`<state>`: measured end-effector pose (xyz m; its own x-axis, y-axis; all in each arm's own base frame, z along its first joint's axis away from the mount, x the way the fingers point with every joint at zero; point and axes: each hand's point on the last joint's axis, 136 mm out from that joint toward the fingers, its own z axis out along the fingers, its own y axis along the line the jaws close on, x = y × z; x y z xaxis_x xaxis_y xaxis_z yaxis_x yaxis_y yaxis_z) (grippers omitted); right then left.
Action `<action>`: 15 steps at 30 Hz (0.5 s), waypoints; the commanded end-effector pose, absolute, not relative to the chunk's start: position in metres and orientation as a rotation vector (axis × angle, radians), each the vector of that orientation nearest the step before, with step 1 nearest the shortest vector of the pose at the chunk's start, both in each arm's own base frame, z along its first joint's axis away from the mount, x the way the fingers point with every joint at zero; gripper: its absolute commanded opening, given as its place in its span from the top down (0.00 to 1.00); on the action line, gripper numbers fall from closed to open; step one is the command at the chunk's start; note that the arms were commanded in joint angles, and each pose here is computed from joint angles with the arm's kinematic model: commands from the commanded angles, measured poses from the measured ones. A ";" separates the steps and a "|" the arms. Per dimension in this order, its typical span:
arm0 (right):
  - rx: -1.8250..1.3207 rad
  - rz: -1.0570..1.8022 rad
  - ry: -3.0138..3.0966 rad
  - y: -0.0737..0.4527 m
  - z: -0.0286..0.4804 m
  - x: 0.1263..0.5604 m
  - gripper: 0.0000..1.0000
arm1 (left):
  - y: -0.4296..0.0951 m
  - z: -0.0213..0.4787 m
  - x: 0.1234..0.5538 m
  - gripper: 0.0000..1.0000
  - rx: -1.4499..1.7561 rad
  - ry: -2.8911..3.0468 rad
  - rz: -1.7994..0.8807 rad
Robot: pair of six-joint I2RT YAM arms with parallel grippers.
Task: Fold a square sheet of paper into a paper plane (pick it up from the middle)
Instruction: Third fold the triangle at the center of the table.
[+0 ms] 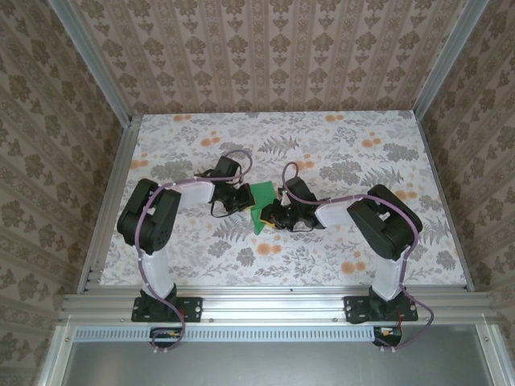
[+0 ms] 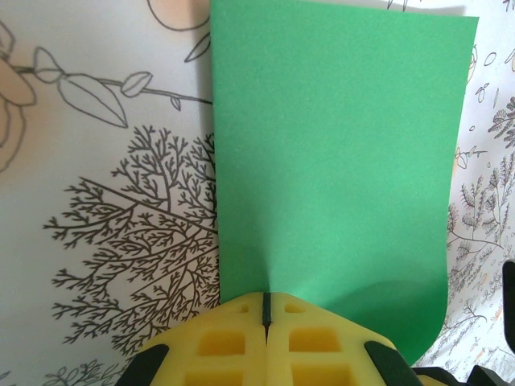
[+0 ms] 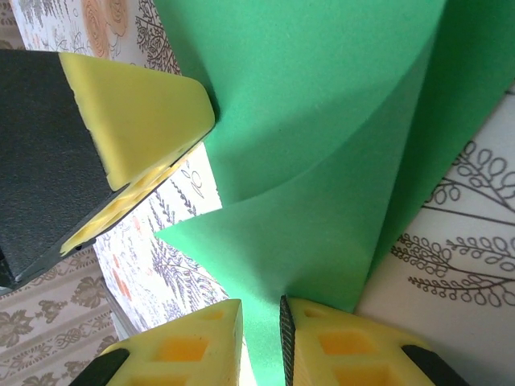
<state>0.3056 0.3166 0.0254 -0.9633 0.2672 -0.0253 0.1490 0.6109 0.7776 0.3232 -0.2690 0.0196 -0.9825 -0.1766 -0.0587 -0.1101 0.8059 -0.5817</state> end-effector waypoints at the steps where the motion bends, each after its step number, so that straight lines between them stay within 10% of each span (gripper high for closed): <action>1: 0.364 1.271 2.692 0.321 0.024 0.310 0.77 | -0.260 -0.007 0.305 1.00 -0.233 2.986 -0.817; 15: 0.368 1.308 2.681 0.326 0.021 0.313 0.77 | -0.262 -0.008 0.303 1.00 -0.223 2.991 -0.821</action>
<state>0.3085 0.3194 0.0238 -0.9608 0.2770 -0.0131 0.1622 0.5999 0.7834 0.3227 -0.2706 0.0200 -0.9831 -0.1726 -0.0612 -0.1055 0.8068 -0.5813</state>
